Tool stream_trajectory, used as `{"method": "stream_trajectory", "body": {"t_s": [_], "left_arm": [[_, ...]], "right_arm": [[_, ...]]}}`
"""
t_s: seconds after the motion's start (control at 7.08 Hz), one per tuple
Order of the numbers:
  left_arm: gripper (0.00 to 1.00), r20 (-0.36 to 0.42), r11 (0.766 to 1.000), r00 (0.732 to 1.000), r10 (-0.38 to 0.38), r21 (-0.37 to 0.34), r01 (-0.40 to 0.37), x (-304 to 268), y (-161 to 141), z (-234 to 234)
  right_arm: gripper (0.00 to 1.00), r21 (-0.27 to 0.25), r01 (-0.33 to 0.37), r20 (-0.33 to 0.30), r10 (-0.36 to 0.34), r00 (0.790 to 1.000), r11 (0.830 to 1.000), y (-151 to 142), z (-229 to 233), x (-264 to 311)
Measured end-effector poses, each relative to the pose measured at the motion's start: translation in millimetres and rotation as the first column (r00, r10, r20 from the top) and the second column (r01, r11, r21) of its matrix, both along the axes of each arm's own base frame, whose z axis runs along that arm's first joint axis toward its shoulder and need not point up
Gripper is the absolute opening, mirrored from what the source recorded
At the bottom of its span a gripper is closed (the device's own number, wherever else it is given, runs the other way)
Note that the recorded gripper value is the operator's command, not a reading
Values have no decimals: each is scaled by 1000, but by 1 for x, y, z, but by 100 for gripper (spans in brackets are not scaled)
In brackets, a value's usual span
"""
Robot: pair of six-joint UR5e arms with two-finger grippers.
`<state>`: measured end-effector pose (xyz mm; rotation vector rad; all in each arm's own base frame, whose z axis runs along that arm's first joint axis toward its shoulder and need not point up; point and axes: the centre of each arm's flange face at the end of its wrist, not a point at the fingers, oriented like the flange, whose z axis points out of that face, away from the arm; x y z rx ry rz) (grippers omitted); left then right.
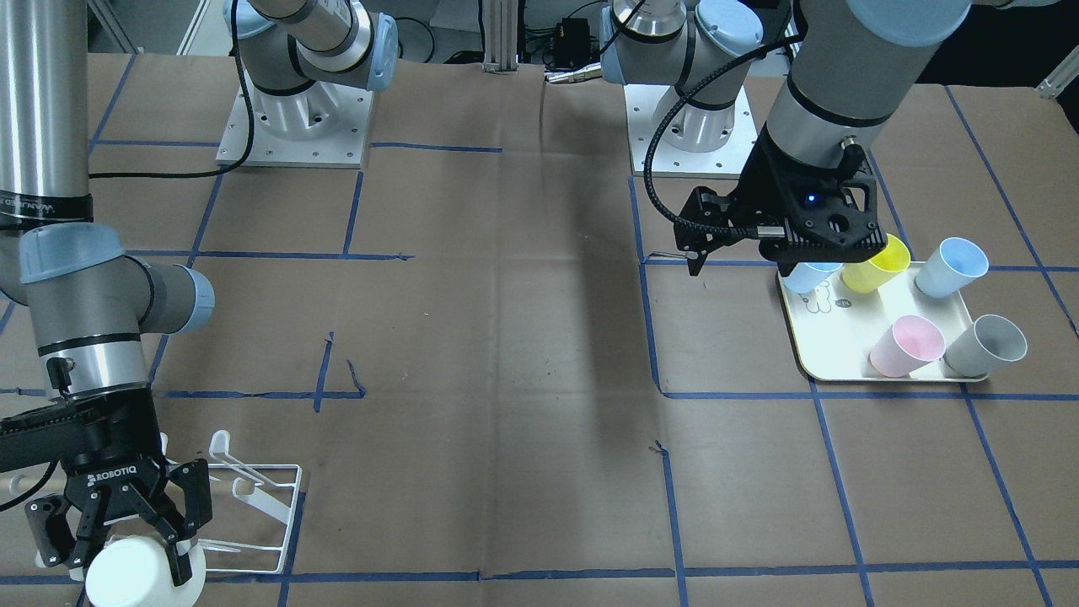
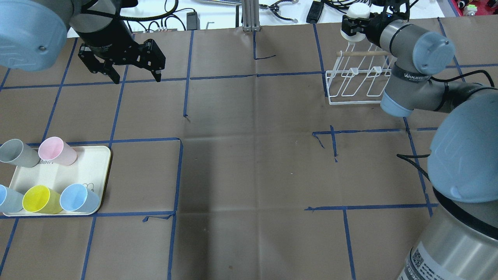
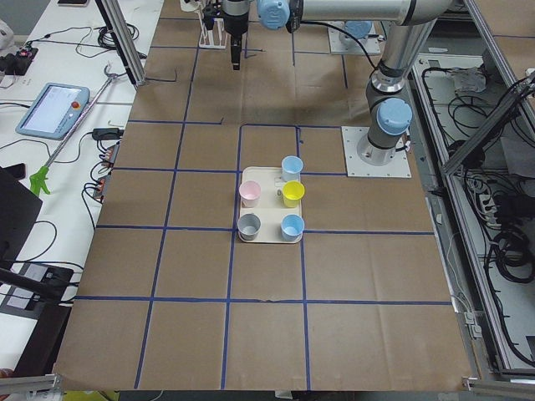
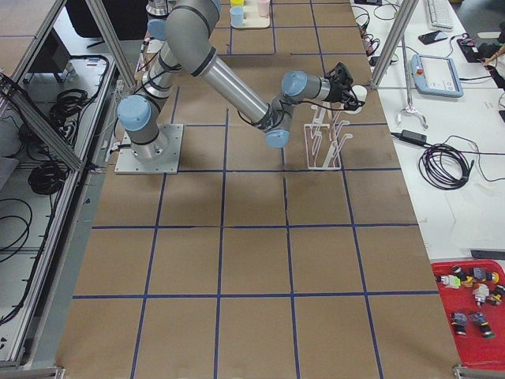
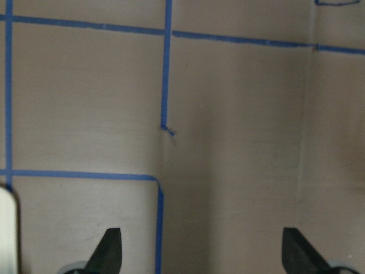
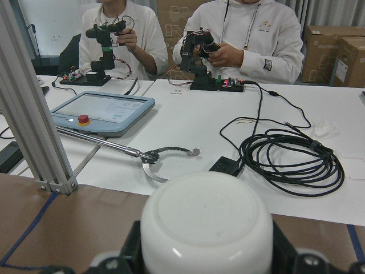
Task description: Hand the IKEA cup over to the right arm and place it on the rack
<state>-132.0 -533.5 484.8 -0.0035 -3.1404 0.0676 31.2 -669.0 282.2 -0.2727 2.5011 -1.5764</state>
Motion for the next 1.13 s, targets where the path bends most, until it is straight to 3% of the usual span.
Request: {"method": "stream_trajectory", "body": {"t_s": [0.14, 0.28, 0.56, 1.13], "left_arm": [[99, -9, 1000, 1000, -7, -5, 7, 0, 6, 3], [99, -11, 1000, 1000, -16, -6, 16, 5, 9, 2], [99, -3, 999, 999, -39, 16, 39, 40, 16, -8], [99, -26, 995, 1000, -7, 98, 9, 170, 83, -53]], "right_arm": [[62, 11, 0, 5, 0, 1000, 1000, 3, -5, 1], [63, 22, 0, 10, 0, 1000, 1000, 5, -9, 3], [99, 35, -1, 16, 0, 1000, 999, 9, -14, 6], [100, 49, -2, 28, 0, 1000, 999, 9, -14, 10]]}}
